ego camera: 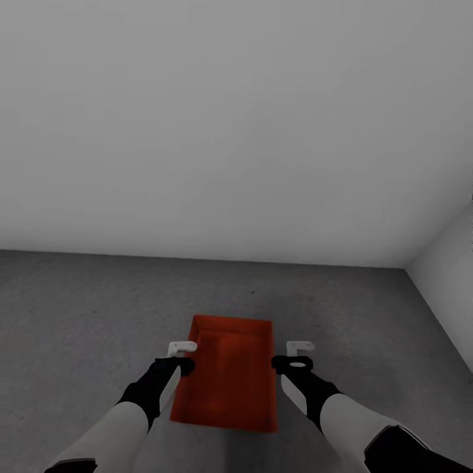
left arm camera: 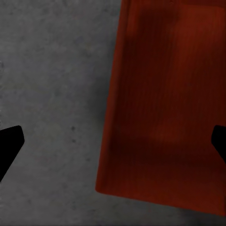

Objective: Move the two storage containers from the living room to the garage. In the garage, place one container on the floor and stack the other container on top of it (either order is fine).

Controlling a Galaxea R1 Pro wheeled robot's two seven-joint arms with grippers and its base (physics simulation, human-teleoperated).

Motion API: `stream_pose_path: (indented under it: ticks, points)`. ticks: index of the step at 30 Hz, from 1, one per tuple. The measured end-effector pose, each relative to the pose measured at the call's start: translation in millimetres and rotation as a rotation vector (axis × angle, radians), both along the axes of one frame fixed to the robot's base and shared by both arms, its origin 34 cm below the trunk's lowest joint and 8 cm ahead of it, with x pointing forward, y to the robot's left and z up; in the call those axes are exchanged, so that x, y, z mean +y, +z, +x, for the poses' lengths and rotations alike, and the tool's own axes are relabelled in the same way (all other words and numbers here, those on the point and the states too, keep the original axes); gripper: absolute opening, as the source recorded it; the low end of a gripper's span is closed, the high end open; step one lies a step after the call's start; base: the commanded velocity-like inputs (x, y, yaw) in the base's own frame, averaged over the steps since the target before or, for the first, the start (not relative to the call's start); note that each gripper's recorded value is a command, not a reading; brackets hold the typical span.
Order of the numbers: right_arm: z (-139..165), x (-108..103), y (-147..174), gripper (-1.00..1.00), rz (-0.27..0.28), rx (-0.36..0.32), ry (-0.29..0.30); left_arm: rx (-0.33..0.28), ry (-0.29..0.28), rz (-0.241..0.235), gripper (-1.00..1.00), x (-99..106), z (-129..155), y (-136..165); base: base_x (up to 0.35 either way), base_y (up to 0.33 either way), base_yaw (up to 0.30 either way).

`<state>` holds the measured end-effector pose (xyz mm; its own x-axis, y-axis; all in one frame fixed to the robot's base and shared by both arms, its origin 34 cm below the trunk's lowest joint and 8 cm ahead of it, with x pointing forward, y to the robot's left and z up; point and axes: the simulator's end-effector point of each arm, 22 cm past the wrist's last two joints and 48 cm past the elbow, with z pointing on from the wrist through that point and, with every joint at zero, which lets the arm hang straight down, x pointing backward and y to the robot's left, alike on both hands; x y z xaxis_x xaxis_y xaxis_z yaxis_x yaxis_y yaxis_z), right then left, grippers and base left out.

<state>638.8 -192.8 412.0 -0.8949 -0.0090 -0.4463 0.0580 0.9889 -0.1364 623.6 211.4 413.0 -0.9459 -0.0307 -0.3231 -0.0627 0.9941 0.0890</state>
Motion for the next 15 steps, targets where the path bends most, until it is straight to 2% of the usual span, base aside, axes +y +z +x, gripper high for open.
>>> stream_pose_path:
  ticks: [15]
  points:
    - [11, 0, 40, 1.00, 0.000, -0.023, 0.000, -0.023, 0.000, 0.001, 1.00, 1, 11, 40, 0.000, 0.000, 0.000]
